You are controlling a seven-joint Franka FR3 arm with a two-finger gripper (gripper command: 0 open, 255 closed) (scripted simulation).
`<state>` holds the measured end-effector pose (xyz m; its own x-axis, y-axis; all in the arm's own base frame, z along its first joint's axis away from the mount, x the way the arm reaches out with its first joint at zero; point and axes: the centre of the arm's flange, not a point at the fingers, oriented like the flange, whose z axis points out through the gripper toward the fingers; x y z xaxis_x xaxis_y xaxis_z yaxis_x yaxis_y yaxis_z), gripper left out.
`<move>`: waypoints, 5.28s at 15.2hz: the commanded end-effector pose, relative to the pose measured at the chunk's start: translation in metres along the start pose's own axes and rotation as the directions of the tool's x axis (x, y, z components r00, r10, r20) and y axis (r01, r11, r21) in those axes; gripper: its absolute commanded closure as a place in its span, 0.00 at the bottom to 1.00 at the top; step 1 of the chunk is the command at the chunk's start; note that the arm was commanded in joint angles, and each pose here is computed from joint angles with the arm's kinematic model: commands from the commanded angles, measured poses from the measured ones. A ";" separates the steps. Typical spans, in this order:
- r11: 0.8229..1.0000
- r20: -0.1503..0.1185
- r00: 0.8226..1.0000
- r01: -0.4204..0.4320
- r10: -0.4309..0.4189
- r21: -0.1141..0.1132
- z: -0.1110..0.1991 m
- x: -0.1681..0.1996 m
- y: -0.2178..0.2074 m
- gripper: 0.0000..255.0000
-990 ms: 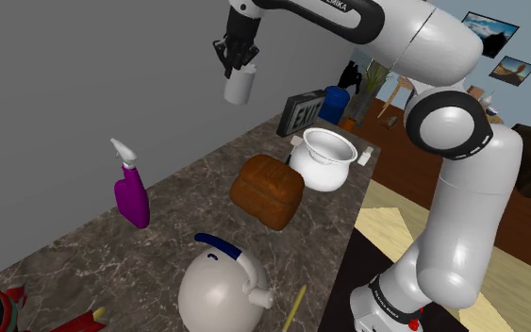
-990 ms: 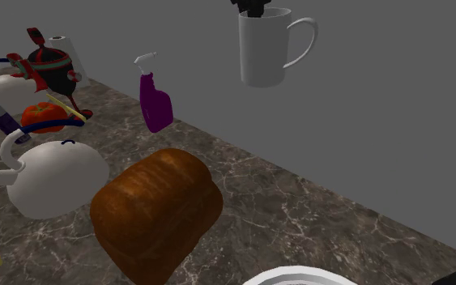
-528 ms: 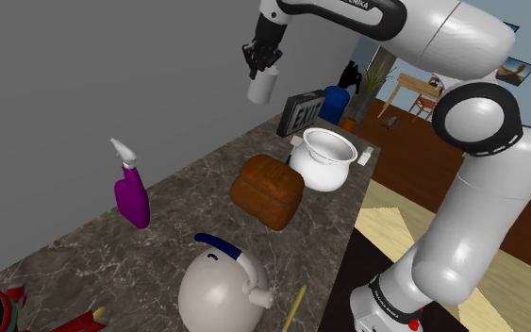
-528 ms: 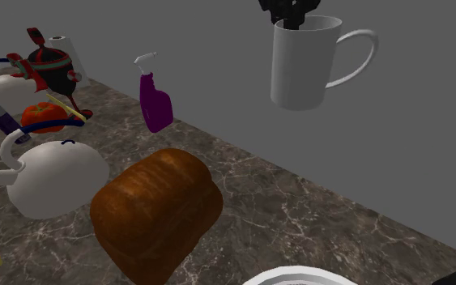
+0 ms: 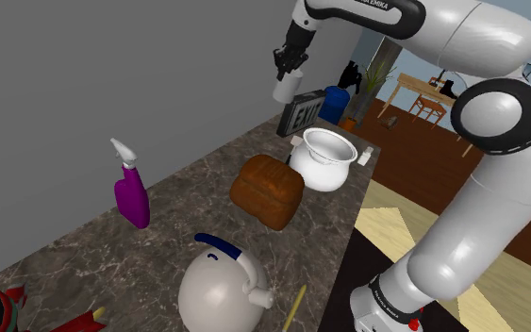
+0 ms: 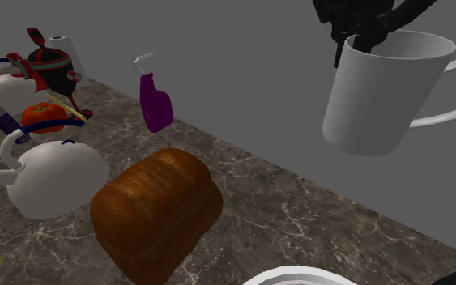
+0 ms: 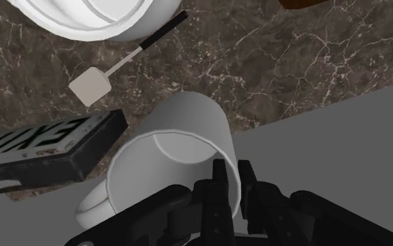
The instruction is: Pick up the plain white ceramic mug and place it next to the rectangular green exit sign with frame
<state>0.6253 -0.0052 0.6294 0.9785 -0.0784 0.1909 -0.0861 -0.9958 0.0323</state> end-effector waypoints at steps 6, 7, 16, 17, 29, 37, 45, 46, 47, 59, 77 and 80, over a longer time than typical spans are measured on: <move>1.000 0.000 1.000 0.001 -0.001 0.001 0.000 -0.009 0.093 1.00; 1.000 0.000 1.000 0.001 -0.001 0.001 0.001 -0.010 0.106 1.00; 1.000 0.000 1.000 0.001 -0.001 0.001 0.003 -0.018 0.225 1.00; 1.000 0.000 1.000 0.001 -0.001 0.001 0.003 -0.019 0.238 1.00; 1.000 0.000 1.000 0.001 -0.001 0.001 0.041 -0.030 0.298 1.00; 1.000 0.000 1.000 0.001 -0.001 0.001 0.082 -0.038 0.297 1.00; 1.000 0.000 1.000 0.001 -0.001 0.001 0.123 -0.046 0.295 1.00; 1.000 0.000 1.000 0.001 -0.001 0.001 0.129 -0.048 0.295 1.00; 1.000 0.000 1.000 0.001 -0.001 0.001 0.134 -0.049 0.295 1.00; 1.000 0.000 1.000 0.001 -0.001 0.001 0.196 -0.061 0.293 1.00; 1.000 0.000 1.000 0.001 -0.001 0.001 0.259 -0.073 0.291 1.00; 1.000 0.000 1.000 0.001 -0.001 0.001 0.259 -0.073 0.291 0.00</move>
<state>0.5775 -0.3017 0.3703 0.9785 -0.0774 0.1912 -0.0850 -0.9959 0.0319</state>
